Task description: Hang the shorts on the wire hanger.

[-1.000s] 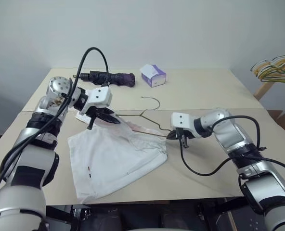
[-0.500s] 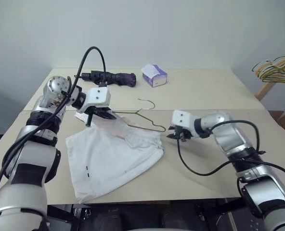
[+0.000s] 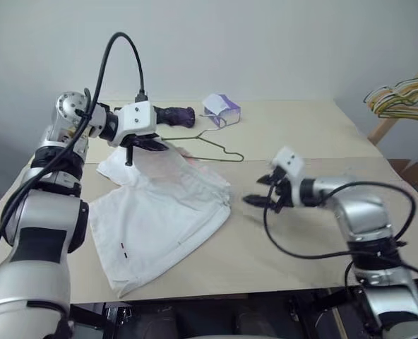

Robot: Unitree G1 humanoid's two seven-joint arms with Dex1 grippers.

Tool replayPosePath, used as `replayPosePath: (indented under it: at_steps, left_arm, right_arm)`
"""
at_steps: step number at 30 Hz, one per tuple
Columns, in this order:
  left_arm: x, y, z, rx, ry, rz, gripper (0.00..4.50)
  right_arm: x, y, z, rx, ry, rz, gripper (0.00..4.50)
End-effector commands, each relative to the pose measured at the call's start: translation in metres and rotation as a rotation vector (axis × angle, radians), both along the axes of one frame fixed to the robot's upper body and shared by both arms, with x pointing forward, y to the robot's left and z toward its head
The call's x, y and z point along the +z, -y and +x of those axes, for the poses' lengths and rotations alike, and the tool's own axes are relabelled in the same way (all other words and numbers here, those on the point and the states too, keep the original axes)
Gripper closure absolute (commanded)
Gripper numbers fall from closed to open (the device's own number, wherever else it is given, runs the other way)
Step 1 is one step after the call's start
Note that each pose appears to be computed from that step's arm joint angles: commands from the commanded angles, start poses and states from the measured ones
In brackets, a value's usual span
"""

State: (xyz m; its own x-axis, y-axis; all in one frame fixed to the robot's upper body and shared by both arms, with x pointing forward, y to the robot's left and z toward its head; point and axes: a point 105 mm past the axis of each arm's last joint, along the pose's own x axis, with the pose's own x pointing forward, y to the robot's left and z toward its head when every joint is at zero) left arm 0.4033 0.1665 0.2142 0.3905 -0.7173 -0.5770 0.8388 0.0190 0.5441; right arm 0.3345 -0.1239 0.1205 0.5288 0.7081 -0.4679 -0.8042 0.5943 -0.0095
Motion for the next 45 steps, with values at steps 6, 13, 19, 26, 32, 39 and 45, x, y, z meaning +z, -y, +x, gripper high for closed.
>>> replayPosePath:
  at_steps: [6, 13, 19, 26, 32, 39, 45]
  left_arm:
    - [0.034, 0.000, -0.001, -0.024, 0.087, -0.030, 4.48]
    - [0.034, -0.002, -0.004, -0.032, 0.088, -0.036, 4.48]
    - [0.037, -0.008, -0.006, -0.024, 0.088, -0.062, 4.48]
    - [0.036, -0.018, -0.028, -0.126, 0.029, -0.087, 4.48]
    - [0.034, -0.028, -0.040, -0.128, 0.000, -0.070, 4.48]
    - [0.022, -0.036, -0.038, -0.087, -0.033, -0.011, 4.48]
    - [0.013, -0.038, -0.032, -0.059, -0.032, 0.034, 4.48]
  right_arm:
    - [-0.025, -0.034, 0.016, -0.121, -0.042, 0.195, 0.06]
    - [-0.030, -0.055, 0.021, -0.096, -0.082, 0.281, 1.66]
    - [-0.031, -0.056, 0.021, -0.087, -0.078, 0.263, 3.85]
    - [-0.025, -0.030, 0.030, -0.125, -0.043, 0.207, 4.47]
    - [-0.003, 0.007, 0.041, -0.166, 0.039, 0.160, 4.47]
    - [0.003, 0.024, 0.036, -0.147, 0.105, 0.079, 4.47]
    - [0.018, 0.027, 0.030, -0.103, 0.189, 0.008, 4.47]
